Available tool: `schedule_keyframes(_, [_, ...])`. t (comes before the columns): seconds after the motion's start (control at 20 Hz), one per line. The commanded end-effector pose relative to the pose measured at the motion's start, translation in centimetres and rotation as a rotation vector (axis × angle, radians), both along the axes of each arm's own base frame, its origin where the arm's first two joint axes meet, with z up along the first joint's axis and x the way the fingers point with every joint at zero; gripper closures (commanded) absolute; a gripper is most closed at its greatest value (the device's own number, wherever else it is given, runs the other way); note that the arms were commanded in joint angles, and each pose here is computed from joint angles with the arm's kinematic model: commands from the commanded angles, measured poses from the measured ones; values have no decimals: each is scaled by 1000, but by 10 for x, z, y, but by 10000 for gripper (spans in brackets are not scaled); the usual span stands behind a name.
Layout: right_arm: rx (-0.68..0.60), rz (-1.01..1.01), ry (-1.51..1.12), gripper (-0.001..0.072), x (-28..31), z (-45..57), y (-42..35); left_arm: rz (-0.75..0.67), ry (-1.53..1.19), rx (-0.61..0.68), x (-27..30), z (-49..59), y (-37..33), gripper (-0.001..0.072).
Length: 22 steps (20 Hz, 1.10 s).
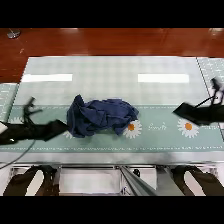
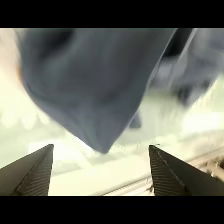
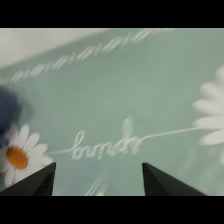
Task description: Fold the shirts.
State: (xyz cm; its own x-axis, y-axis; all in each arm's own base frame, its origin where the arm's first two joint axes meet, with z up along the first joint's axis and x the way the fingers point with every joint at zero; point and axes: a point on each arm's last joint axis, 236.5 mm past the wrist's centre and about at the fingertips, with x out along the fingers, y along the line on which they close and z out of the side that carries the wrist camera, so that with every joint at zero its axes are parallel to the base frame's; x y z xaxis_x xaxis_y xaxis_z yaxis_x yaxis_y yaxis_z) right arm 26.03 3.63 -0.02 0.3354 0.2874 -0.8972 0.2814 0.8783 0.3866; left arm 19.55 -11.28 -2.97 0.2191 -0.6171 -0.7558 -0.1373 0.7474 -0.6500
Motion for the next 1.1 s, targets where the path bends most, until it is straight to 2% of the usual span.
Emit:
schedule_keyframes(0.0, [176,71,56,91,-27,-39,65,3,59,-4,-21,-44,-19,11])
schedule_keyframes(0.15, [212,168,100,91,-36,-51,109,45,42,39,-3,-57,-12,30])
schedule_keyframes(0.2, [233,185,116,91,-38,-56,124,61,38,51,4,-60,-9,145])
schedule_keyframes(0.25, [259,191,132,91,-39,-60,136,52,28,60,8,-61,-7,505])
schedule_keyframes(0.3, [283,194,138,91,-37,-63,148,17,-4,71,14,-59,-7,675])
schedule_keyframes(0.6, [368,220,164,92,-22,-71,206,-2,-131,88,52,-25,-3,681])
schedule_keyframes(0.95, [391,288,230,92,-13,-91,269,-15,-151,92,55,-20,-3,681])
schedule_keyframes(1.0, [396,293,221,107,-7,-89,276,-15,-151,92,56,-20,-3,681])
schedule_keyframes(1.05, [397,302,210,258,-3,-86,280,-15,-151,92,56,-20,-3,681])
